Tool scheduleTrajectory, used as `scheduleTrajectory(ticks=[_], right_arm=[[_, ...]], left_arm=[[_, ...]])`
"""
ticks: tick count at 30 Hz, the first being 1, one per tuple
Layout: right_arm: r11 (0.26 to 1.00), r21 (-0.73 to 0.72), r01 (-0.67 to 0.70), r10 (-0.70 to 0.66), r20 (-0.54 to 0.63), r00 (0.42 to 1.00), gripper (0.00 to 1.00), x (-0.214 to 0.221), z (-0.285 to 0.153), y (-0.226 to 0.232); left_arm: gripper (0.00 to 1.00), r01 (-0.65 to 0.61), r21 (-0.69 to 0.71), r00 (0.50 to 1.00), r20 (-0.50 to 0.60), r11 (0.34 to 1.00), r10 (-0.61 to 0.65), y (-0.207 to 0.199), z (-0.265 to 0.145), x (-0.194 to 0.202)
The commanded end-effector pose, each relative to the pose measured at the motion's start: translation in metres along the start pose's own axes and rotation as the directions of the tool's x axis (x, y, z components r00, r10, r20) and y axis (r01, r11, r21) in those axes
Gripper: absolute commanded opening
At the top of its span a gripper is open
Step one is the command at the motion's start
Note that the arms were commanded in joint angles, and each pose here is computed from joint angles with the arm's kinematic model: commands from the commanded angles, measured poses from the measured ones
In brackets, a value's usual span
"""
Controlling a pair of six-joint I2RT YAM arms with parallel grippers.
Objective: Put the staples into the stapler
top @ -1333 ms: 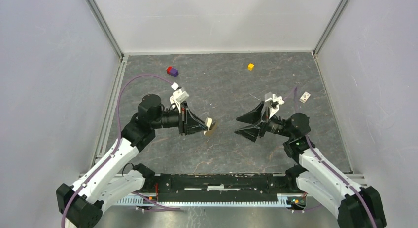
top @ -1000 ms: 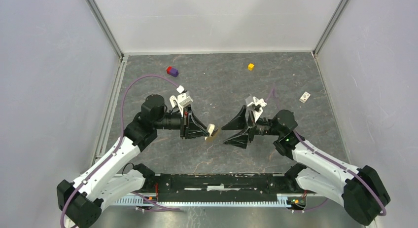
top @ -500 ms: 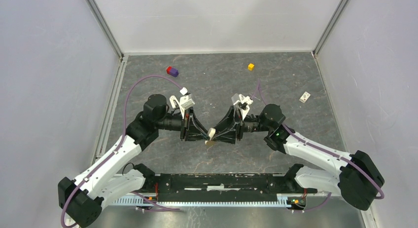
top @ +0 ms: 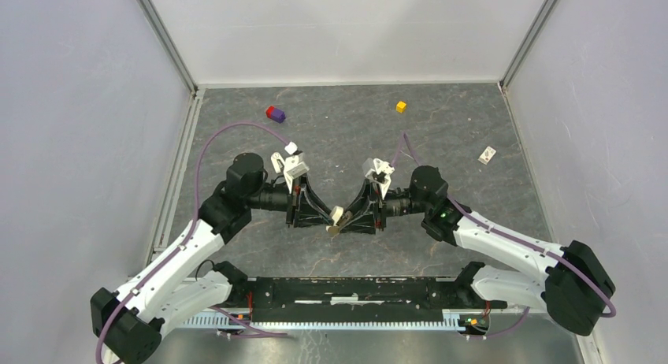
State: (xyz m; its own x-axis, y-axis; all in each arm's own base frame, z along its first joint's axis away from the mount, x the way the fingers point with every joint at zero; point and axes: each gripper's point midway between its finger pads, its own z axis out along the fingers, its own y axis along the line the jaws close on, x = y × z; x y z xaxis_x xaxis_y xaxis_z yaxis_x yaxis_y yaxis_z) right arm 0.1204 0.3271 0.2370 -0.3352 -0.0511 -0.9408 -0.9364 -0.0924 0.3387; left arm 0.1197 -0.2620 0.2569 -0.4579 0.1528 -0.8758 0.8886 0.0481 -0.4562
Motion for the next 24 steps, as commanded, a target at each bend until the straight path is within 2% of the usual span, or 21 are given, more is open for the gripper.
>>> scheduleTrajectory(ticks=[1, 2, 3, 5, 8, 13, 14, 17, 19, 21, 24], right_arm=[[0.998, 0.001, 0.068, -0.068, 0.033, 0.997, 0.32, -0.019, 0.002, 0.001], [0.998, 0.008, 0.059, -0.06, 0.04, 0.997, 0.47, -0.02, 0.002, 0.0], [0.998, 0.023, 0.056, -0.057, 0.045, 0.997, 0.56, -0.022, 0.002, -0.002], [0.998, 0.018, 0.055, -0.056, 0.051, 0.997, 0.58, -0.025, 0.003, -0.001], [0.999, 0.011, 0.052, -0.052, 0.057, 0.997, 0.43, -0.028, 0.004, -0.001], [1.0, -0.007, 0.028, -0.027, 0.038, 0.999, 0.03, -0.02, 0.006, -0.001], [0.999, -0.009, 0.032, -0.032, 0.033, 0.999, 0.0, -0.017, 0.006, -0.001], [0.998, -0.029, 0.062, -0.061, 0.015, 0.998, 0.0, -0.012, 0.004, 0.002], [0.995, -0.057, 0.082, -0.082, 0.002, 0.997, 0.0, -0.012, 0.004, 0.006], [0.994, -0.063, 0.091, -0.092, -0.014, 0.996, 0.0, -0.012, 0.004, 0.006], [0.994, -0.061, 0.091, -0.093, -0.033, 0.995, 0.0, -0.013, 0.005, 0.004]], left_arm=[[0.02, -0.053, 0.038, 0.999, 0.008, 0.998, 0.053, -0.006, 0.0, -0.001], [0.02, -0.053, 0.04, 0.999, 0.008, 0.998, 0.053, -0.007, 0.0, -0.001], [0.02, -0.053, 0.04, 0.999, 0.008, 0.998, 0.053, -0.007, 0.0, 0.0], [0.02, -0.058, 0.039, 0.998, 0.009, 0.998, 0.058, -0.007, -0.001, 0.001], [0.02, -0.063, 0.037, 0.998, 0.01, 0.997, 0.063, -0.006, -0.001, 0.001], [0.02, -0.069, 0.026, 0.998, 0.019, 0.997, 0.068, -0.005, 0.0, -0.003], [0.09, -0.066, 0.014, 0.998, 0.026, 0.998, 0.065, -0.003, 0.0, -0.006], [0.45, -0.063, -0.006, 0.997, 0.036, 0.998, 0.064, 0.0, 0.001, -0.013], [0.61, -0.064, -0.002, 0.997, 0.037, 0.998, 0.064, 0.0, 0.002, -0.017], [0.67, -0.064, 0.002, 0.997, 0.033, 0.998, 0.063, 0.0, 0.003, -0.021], [0.69, -0.047, 0.023, 0.999, 0.015, 0.999, 0.046, 0.0, 0.007, -0.024]])
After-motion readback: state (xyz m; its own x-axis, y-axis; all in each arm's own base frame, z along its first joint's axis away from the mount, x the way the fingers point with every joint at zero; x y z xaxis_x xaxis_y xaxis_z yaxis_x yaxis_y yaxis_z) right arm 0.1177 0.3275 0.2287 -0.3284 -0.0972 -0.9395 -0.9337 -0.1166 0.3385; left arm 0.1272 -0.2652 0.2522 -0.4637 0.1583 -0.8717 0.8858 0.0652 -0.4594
